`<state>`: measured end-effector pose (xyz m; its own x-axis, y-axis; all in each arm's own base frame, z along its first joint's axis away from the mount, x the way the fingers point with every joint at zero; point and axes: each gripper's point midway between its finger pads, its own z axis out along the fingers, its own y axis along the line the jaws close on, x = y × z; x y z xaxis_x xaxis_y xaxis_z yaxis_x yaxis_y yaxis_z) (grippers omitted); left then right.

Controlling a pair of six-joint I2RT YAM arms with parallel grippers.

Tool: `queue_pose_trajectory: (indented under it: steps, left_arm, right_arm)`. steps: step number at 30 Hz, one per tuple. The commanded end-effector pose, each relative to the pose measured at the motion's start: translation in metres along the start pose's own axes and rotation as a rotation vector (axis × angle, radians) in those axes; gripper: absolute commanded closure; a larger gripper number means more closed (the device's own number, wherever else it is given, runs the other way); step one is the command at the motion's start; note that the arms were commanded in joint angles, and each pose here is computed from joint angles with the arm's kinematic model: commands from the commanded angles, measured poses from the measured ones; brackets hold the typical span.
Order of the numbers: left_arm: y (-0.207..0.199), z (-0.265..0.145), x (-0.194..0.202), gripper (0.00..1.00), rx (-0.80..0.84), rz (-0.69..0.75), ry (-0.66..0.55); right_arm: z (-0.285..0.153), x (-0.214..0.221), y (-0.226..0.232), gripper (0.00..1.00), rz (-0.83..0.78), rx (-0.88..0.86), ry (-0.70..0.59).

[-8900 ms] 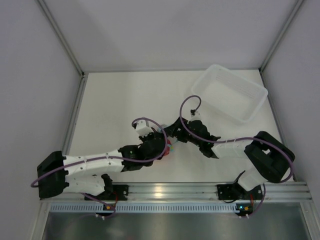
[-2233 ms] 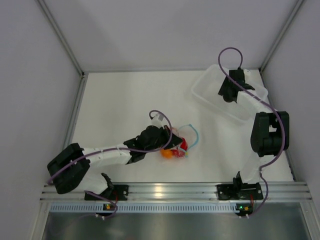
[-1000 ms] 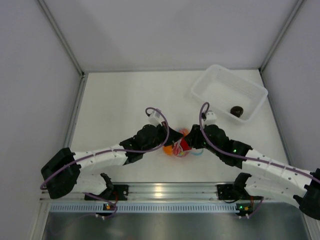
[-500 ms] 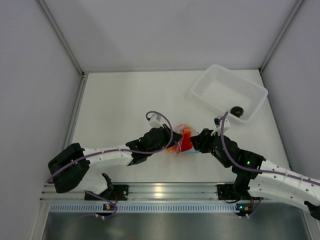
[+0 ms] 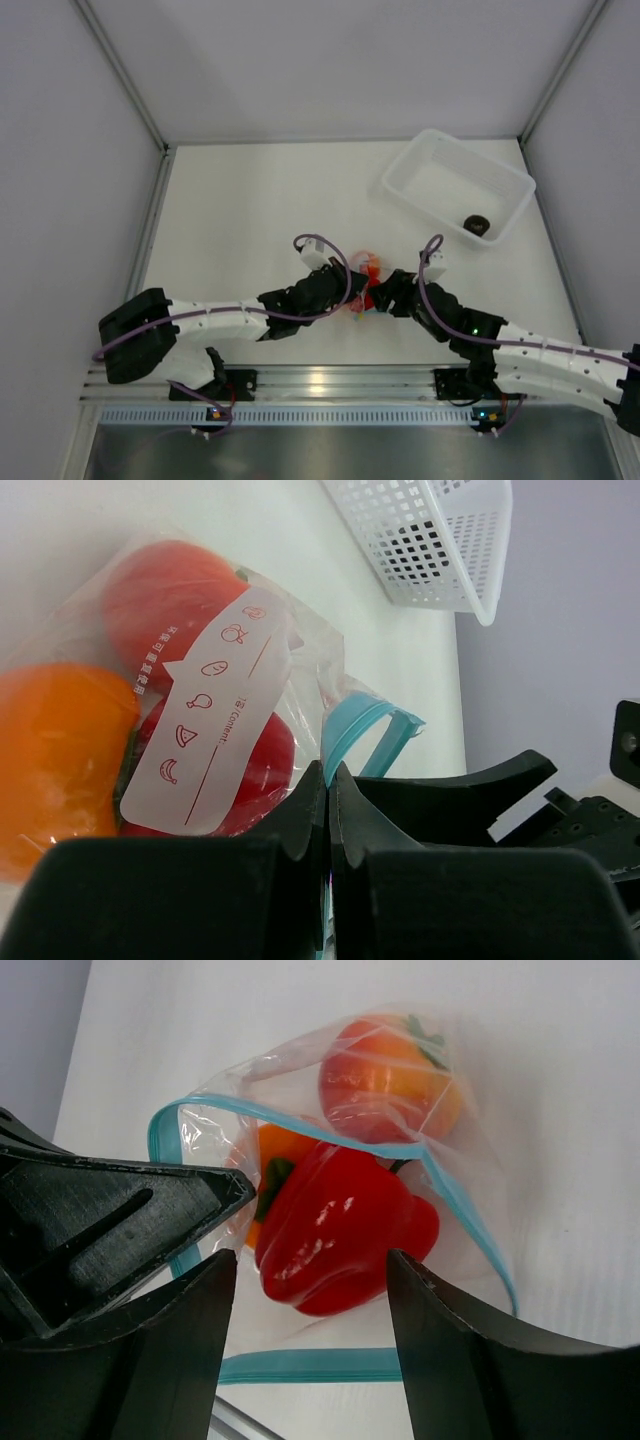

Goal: Open the zip-top bag and remove the fake food

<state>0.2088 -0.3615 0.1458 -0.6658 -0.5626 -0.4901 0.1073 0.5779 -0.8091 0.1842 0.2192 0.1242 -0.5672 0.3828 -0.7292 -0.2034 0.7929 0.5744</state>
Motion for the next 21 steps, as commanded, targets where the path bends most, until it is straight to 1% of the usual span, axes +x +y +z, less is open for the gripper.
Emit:
queue_pose_trajectory:
  steps: [1,6,8,14,19,21]
  left_arm:
    - [-0.015,-0.001,-0.015,1.00,0.037,-0.054,-0.060]
    - [-0.013,0.000,-0.013,1.00,0.032,-0.046,-0.055]
    - [-0.012,0.001,-0.010,1.00,0.030,-0.045,-0.046]
    - [-0.010,0.003,-0.004,1.00,0.026,-0.063,-0.023]
    - [-0.007,0.001,-0.006,1.00,0.020,-0.068,-0.032]
    - [-0.007,0.001,-0.006,1.00,0.021,-0.078,-0.032]
  right_arm:
    - [0.011,-0.016,0.036,0.37,0.119,-0.107,-0.029]
    - [0.027,-0.007,0.023,0.34,0.221,-0.061,-0.001]
    - [0.031,-0.006,0.027,0.31,0.262,-0.082,-0.011]
    - [0.043,0.014,0.014,0.31,0.292,-0.022,0.032]
    - [0.047,0.022,0.003,0.33,0.341,-0.014,0.019]
    - [0.052,0.025,0.004,0.32,0.322,-0.002,0.032]
